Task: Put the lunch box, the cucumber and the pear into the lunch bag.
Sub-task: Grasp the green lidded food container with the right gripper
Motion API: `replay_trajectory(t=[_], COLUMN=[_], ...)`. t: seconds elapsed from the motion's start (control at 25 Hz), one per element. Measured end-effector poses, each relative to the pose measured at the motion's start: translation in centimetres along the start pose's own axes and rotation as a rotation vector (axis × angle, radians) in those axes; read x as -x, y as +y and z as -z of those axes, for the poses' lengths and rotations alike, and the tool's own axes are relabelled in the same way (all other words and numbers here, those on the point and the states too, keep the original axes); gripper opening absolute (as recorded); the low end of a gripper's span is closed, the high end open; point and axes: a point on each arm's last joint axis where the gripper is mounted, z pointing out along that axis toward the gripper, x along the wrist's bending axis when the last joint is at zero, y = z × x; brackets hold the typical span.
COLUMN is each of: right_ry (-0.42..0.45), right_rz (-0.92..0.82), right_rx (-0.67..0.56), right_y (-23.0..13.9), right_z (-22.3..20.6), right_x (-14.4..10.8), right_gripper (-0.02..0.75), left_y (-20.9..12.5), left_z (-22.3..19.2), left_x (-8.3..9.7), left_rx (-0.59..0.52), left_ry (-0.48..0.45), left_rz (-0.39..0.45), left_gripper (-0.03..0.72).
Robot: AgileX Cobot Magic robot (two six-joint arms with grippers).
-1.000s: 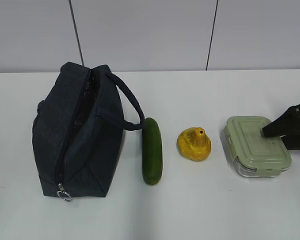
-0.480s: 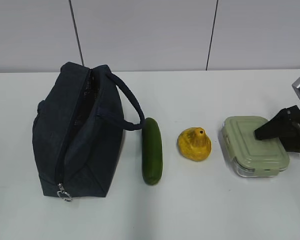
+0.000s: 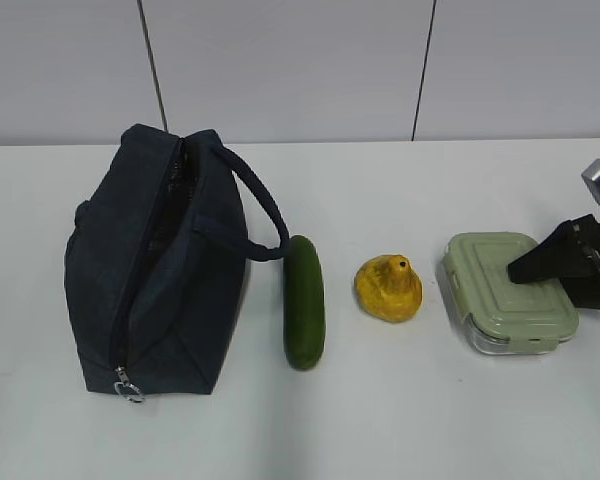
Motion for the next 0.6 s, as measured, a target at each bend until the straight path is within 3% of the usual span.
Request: replay_trajectory(t=[0.2, 0.44, 0.6], right_ry=[0.0, 0.019, 0.026], right_rz=[-0.002, -0.009, -0.013], right_rx=[-0.004, -0.013, -0.015], right_y=[-0.03, -0.12, -0.13], right_z=[0.0, 0.0, 0.0], right_x=[0.0, -0.18, -0.24], right_gripper=[0.575, 0.442, 0.405], left_y=[0.0, 0.0, 0.0], left_z=[0.0, 0.0, 0.0], left_x=[0.0, 0.0, 0.01], left_rx=[0.0, 0.0, 0.0], left_ry=[0.0, 0.0, -0.001], left_rz=[0.0, 0.0, 0.0], left_gripper=[0.342, 0.342, 0.342])
